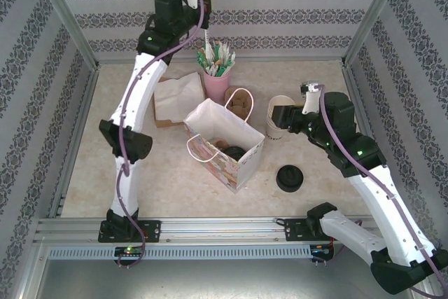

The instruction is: Pack the takeout coffee

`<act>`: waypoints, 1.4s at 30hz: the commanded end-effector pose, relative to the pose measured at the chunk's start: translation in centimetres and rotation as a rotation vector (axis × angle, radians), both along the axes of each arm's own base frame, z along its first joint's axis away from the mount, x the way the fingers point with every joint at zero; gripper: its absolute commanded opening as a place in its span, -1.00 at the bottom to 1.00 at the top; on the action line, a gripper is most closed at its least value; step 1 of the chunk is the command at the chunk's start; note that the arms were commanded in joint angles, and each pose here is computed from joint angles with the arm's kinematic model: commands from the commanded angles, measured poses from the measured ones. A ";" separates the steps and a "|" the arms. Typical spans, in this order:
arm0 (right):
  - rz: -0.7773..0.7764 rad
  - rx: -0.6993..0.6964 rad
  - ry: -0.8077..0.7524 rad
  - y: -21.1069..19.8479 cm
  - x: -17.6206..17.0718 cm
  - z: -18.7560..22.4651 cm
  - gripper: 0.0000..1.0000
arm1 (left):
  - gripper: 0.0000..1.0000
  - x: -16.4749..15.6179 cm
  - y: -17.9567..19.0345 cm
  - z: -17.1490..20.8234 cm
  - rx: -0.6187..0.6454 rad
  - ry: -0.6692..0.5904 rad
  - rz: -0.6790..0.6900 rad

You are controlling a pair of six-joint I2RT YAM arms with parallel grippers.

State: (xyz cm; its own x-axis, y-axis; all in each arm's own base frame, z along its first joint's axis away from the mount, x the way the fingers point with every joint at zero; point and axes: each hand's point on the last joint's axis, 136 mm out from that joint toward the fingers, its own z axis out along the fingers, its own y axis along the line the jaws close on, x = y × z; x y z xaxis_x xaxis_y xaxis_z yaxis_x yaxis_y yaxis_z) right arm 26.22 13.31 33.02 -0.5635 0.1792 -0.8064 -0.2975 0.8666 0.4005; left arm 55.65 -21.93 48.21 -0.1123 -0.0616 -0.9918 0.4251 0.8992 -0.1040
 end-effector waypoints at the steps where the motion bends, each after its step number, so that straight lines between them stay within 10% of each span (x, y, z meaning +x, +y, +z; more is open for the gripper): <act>1: 0.008 -0.019 -0.015 0.0 -0.1 -0.2 0.24 | -1.00 -5.5 1.4 7.0 -0.012 -0.137 0.025; 17: 0.059 -0.020 -0.043 -0.2 -2.5 0.4 0.24 | -1.00 -29.4 -0.7 5.0 -0.175 -0.057 -0.397; 37: 0.179 -0.007 0.020 1.9 -5.6 -1.6 0.21 | -1.00 -26.4 -4.2 -0.8 -0.124 -0.091 -0.430; 42: 0.183 -0.021 0.027 2.1 -5.4 -2.0 0.24 | 0.14 -25.9 -4.5 -3.6 -0.080 -0.043 -0.426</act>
State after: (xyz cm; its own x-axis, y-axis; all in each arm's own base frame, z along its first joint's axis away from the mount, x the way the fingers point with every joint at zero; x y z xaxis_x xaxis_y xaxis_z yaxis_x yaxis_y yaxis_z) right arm 20.78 15.36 31.76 -0.5959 0.0703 -0.8000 -0.4459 0.7995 0.4024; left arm 30.26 -26.03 43.59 -0.1603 -0.0863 -0.9833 0.7378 0.6513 -0.1774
